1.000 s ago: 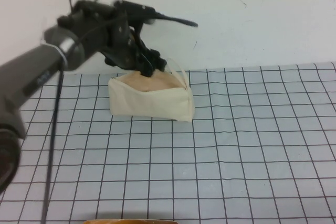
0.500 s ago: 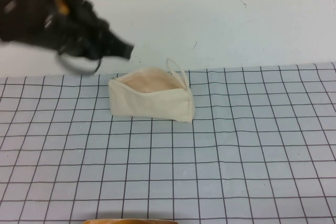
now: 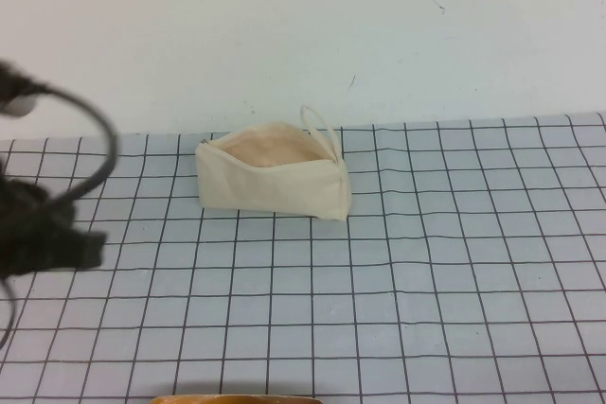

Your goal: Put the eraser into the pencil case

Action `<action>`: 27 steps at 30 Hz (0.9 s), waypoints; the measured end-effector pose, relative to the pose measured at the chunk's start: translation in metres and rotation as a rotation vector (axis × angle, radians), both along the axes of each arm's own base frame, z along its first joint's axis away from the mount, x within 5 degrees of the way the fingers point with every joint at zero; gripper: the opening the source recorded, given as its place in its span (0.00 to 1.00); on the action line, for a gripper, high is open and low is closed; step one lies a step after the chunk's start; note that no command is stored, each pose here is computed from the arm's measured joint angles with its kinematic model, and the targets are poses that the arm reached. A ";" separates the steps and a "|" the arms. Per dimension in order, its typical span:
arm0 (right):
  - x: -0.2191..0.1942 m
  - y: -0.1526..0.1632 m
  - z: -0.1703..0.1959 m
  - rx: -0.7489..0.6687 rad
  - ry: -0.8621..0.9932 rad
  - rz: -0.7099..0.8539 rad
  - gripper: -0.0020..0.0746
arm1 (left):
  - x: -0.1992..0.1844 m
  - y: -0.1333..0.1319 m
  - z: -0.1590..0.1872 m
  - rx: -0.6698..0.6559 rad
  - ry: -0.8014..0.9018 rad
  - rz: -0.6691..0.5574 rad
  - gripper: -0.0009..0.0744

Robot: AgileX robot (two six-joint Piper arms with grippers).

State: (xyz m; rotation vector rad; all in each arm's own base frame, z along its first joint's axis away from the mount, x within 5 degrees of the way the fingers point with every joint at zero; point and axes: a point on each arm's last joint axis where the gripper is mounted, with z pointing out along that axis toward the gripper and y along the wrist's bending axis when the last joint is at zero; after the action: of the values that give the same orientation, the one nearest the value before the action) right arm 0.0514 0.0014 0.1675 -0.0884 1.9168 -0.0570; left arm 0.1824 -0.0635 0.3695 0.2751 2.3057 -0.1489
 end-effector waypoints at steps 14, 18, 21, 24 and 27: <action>0.000 0.000 0.000 0.000 0.000 0.000 0.02 | -0.070 0.028 -0.098 -0.181 -0.465 -0.013 0.01; 0.000 0.000 0.000 0.000 0.000 0.000 0.02 | -0.087 0.045 -0.128 -0.178 -0.488 0.107 0.01; 0.000 0.000 0.000 0.000 0.000 0.000 0.02 | -0.099 0.054 -0.147 -0.142 -0.521 0.174 0.01; 0.000 0.000 0.000 0.000 0.000 0.000 0.02 | -0.110 0.060 -0.169 -0.105 -0.544 0.227 0.01; 0.000 0.000 0.000 0.000 0.000 0.000 0.02 | -0.117 0.064 -0.182 -0.092 -0.560 0.274 0.01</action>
State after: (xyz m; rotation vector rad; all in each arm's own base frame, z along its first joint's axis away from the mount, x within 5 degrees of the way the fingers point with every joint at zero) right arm 0.0514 0.0014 0.1675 -0.0884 1.9168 -0.0570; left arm 0.0652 0.0007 0.1871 -0.0484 1.7519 -0.0310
